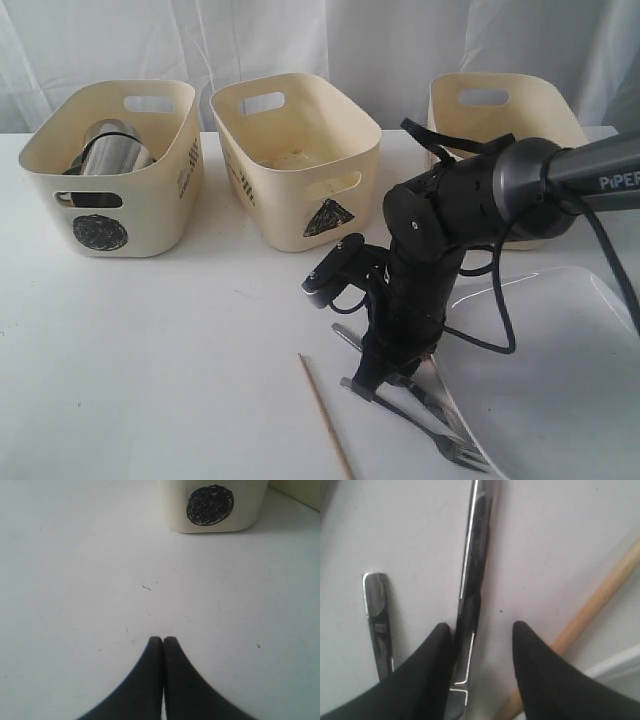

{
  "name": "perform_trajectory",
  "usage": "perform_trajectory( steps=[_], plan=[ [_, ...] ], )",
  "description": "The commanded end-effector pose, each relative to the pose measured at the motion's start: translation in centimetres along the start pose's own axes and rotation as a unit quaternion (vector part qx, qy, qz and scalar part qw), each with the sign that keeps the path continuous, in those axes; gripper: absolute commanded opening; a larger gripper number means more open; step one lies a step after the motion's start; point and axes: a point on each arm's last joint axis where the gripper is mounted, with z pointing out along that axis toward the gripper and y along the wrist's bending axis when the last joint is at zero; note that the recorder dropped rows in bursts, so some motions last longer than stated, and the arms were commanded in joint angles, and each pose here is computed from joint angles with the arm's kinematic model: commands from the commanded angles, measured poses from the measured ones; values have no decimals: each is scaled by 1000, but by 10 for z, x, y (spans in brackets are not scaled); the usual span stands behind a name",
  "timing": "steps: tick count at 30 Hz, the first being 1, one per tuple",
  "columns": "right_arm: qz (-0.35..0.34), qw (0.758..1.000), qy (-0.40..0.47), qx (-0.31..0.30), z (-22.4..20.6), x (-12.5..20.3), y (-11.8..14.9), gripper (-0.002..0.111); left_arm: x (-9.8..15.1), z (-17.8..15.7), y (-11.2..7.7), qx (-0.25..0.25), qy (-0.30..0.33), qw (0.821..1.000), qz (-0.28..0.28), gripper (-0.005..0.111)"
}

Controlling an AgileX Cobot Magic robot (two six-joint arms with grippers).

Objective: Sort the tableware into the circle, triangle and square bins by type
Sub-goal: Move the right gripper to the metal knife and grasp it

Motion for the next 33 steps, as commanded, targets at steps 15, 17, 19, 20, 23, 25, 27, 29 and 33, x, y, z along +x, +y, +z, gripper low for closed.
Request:
perform_trajectory(
  steps=[15,17,19,20,23,25,27,29,33],
  plan=[
    [57,996,59,-25,41,9,4,10,1,0,0,-1,0,1000,-2,0],
    [59,996,61,-27,42,9,4,0,1,0,0,-1,0,1000,-2,0],
    [62,996,60,-30,42,9,5,0,1,0,0,-1,0,1000,-2,0],
    [62,996,60,-30,42,9,5,0,1,0,0,-1,0,1000,-2,0],
    [62,996,60,-30,42,9,5,0,1,0,0,-1,0,1000,-2,0],
    [62,996,60,-30,42,8,5,0,1,0,0,-1,0,1000,-2,0],
    [58,996,54,-28,38,6,4,0,1,0,0,-1,0,1000,-2,0],
    [58,997,49,-26,28,3,2,0,1,0,0,-1,0,1000,-2,0],
    [65,998,11,-21,-1,-6,-1,0,1,0,0,-1,0,1000,-2,0]
  ],
)
